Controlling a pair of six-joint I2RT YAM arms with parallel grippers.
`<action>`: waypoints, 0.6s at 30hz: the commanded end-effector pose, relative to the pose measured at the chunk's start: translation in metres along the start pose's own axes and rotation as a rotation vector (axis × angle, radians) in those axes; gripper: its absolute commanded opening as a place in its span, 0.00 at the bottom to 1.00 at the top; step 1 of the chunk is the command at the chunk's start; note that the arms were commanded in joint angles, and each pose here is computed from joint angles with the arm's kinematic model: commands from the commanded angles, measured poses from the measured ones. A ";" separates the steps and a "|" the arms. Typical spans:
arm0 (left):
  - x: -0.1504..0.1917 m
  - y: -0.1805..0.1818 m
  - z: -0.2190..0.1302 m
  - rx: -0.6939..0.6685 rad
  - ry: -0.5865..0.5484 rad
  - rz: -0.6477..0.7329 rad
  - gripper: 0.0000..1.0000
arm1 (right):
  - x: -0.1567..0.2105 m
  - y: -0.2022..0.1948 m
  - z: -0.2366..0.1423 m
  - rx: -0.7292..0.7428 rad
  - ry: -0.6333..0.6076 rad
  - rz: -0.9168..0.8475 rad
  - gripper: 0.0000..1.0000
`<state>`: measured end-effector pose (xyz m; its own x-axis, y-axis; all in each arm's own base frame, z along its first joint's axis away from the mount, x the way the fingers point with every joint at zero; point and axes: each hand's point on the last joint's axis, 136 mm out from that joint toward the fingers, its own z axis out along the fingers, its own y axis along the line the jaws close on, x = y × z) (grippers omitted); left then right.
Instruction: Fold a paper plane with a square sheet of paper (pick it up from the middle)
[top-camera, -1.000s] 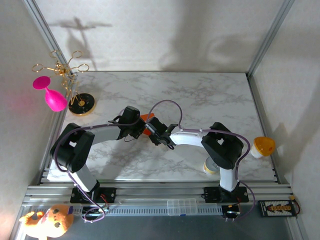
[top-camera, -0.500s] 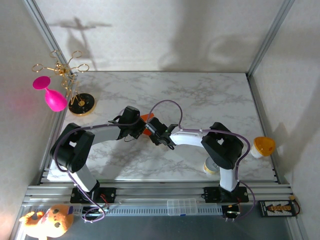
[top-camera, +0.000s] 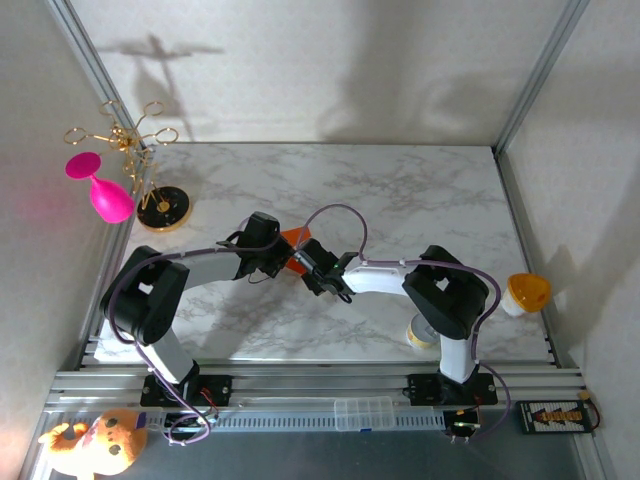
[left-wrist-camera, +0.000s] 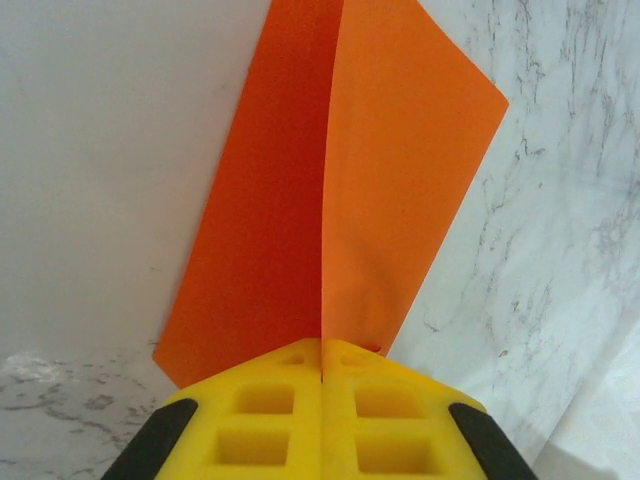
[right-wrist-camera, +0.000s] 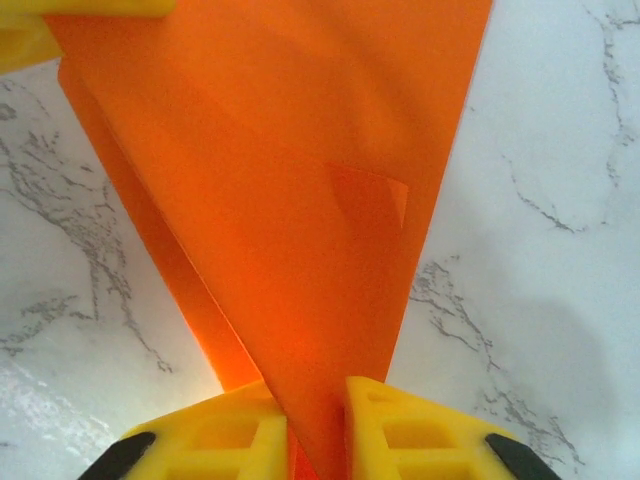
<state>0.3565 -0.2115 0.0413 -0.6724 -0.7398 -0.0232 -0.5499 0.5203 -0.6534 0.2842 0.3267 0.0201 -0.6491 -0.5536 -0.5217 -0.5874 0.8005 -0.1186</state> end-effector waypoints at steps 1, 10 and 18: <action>-0.007 -0.014 -0.009 0.025 -0.024 -0.002 0.04 | 0.002 0.006 -0.004 -0.032 -0.005 -0.005 0.21; -0.002 -0.008 -0.003 0.022 -0.006 -0.011 0.00 | -0.021 0.001 -0.020 -0.007 -0.050 0.030 0.29; -0.001 -0.006 0.000 0.015 0.002 -0.009 0.00 | -0.023 0.002 -0.017 -0.004 -0.041 0.036 0.30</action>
<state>0.3568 -0.2111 0.0414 -0.6714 -0.7407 -0.0225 -0.5506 0.5190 -0.6538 0.2863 0.3316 0.0326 -0.6510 -0.5343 -0.5393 -0.5809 0.8079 -0.0992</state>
